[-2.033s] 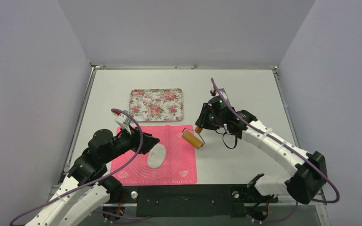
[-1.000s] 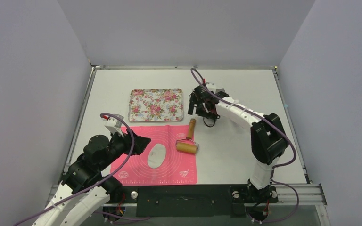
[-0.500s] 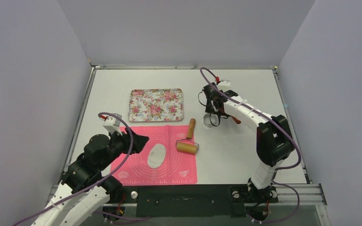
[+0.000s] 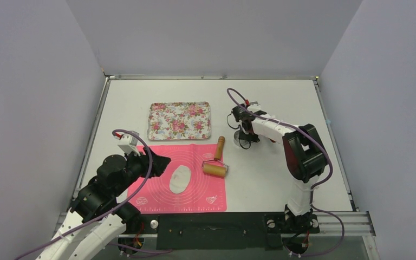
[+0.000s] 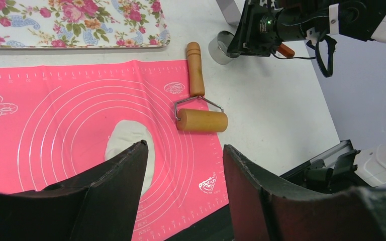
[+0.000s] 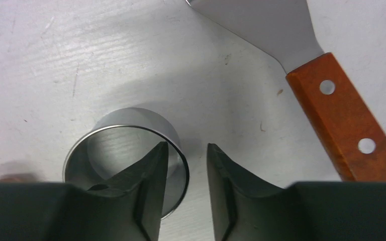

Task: Roll out the dumpling wrappers from the dough
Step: Pick up the dumpling mold from the center of the board.

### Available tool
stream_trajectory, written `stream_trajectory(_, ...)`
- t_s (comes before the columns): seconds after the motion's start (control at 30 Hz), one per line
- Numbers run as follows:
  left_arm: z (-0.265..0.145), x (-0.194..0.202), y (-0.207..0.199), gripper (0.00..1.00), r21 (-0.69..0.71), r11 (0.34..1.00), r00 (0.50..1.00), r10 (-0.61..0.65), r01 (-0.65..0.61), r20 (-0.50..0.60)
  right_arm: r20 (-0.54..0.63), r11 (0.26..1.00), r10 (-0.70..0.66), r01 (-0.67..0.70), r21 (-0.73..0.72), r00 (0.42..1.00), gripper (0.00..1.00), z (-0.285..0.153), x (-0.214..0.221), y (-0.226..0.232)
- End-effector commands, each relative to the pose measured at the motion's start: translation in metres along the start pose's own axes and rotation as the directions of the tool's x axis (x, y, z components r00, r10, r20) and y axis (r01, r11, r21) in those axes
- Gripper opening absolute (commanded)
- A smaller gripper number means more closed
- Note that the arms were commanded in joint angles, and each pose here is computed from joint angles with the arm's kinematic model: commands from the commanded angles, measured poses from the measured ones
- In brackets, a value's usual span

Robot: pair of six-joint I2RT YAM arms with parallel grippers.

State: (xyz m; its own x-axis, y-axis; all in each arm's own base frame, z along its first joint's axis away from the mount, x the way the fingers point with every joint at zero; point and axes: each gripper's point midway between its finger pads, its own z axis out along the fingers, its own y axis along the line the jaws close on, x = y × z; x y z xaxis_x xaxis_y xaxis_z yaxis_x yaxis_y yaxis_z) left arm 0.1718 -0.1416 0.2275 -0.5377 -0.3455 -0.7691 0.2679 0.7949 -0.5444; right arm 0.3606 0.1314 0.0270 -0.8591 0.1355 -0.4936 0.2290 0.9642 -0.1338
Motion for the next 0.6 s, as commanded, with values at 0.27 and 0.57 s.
stream_trajectory(0.27, -0.014, -0.016, -0.001, 0.55, -0.03, 0.998, 0.997, -0.059, 0.061, 0.046, 0.146, 0.997, 0.029, -0.018, -0.079, 0.989, 0.0, -0.049, -0.037, 0.001)
stream_trajectory(0.57, 0.001, 0.013, 0.013, 0.55, -0.115, 0.984, 0.988, -0.144, 0.137, -0.053, 0.323, 0.82, -0.378, 0.476, -0.319, 0.868, 0.0, -0.177, 0.049, 0.143)
